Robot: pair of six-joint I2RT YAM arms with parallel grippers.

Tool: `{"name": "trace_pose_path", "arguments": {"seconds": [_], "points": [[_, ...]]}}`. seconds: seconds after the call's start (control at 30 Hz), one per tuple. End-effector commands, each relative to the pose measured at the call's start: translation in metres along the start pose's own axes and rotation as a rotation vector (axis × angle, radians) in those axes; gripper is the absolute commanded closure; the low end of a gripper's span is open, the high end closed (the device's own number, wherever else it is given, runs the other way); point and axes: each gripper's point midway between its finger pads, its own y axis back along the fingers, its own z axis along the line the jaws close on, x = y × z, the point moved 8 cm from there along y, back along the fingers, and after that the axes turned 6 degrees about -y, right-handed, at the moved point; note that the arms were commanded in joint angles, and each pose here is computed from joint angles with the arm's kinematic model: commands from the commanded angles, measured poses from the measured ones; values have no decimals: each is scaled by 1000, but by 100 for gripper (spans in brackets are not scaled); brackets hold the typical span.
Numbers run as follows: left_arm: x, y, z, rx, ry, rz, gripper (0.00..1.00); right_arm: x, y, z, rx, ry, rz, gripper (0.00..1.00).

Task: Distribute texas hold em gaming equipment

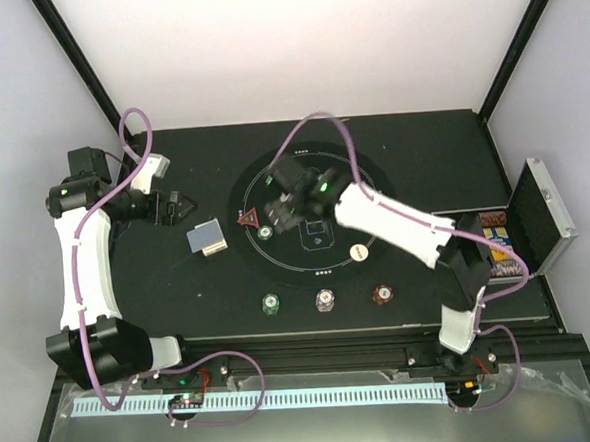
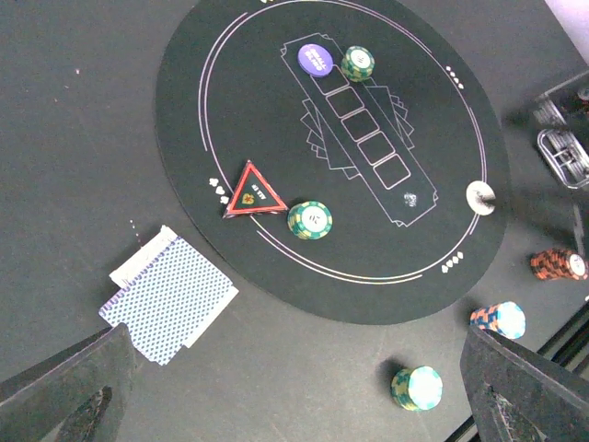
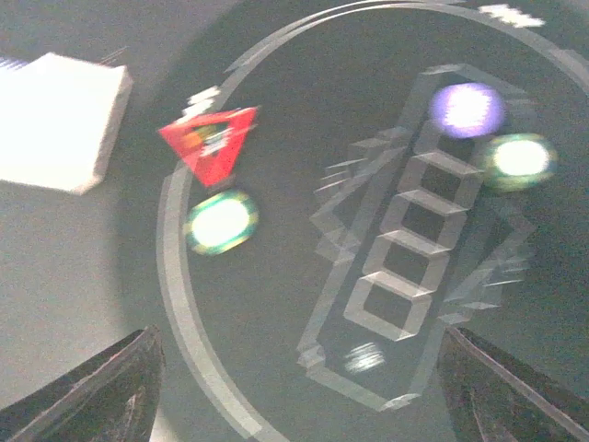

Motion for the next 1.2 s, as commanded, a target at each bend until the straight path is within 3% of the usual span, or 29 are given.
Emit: {"name": "trace_pose_path", "arguments": {"seconds": [0.0, 0.2, 0.43, 0.7, 1.17], "points": [[-5, 14, -6, -25, -6, -30, 1, 66, 15, 74, -109, 87, 58, 15], [-4, 15, -6, -32, 5, -28, 1, 129, 19, 134, -195, 180, 159, 10], [-5, 24, -14, -51, -25, -54, 1, 169, -3, 157, -191, 259, 262, 10], [-6, 23, -13, -50, -23, -52, 1, 185, -19, 157, -183, 265, 303, 25], [-9, 26, -13, -62, -35, -61, 1, 199, -37, 156, -168, 260, 332, 31]]}}
